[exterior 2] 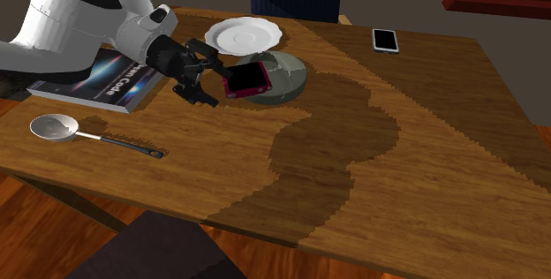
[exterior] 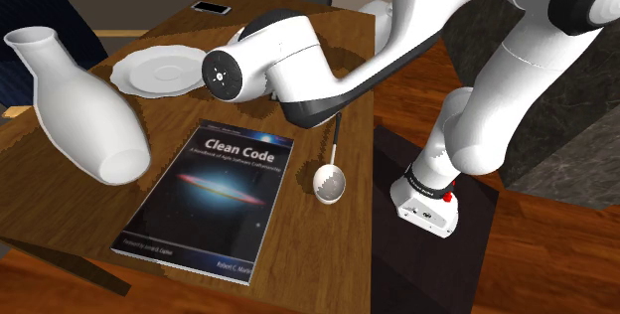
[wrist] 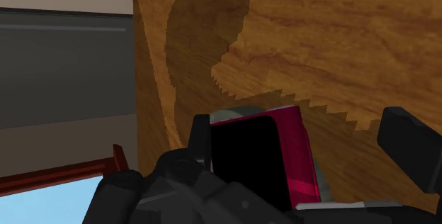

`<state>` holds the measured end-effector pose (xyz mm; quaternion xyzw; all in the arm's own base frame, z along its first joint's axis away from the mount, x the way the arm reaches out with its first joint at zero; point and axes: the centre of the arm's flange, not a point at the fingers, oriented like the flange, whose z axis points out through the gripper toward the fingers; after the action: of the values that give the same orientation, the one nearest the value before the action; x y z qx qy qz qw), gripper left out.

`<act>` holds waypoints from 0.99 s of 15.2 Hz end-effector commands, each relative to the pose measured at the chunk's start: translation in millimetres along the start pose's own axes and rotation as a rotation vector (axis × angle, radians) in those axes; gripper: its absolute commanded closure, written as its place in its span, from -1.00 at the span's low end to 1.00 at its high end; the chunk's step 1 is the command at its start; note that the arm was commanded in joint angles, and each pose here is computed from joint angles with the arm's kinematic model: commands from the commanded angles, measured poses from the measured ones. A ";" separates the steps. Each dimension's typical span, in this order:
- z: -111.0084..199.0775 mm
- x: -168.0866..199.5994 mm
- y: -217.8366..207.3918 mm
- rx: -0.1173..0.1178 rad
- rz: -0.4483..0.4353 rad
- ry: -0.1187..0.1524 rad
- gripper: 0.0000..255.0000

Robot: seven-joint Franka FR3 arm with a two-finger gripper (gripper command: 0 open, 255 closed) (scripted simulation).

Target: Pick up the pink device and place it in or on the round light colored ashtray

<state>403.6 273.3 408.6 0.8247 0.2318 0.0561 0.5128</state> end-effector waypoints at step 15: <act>1.8 -0.2 -0.1 0.000 0.000 0.000 1.00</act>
<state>403.3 272.6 408.4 0.8246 0.2323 0.0576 0.5126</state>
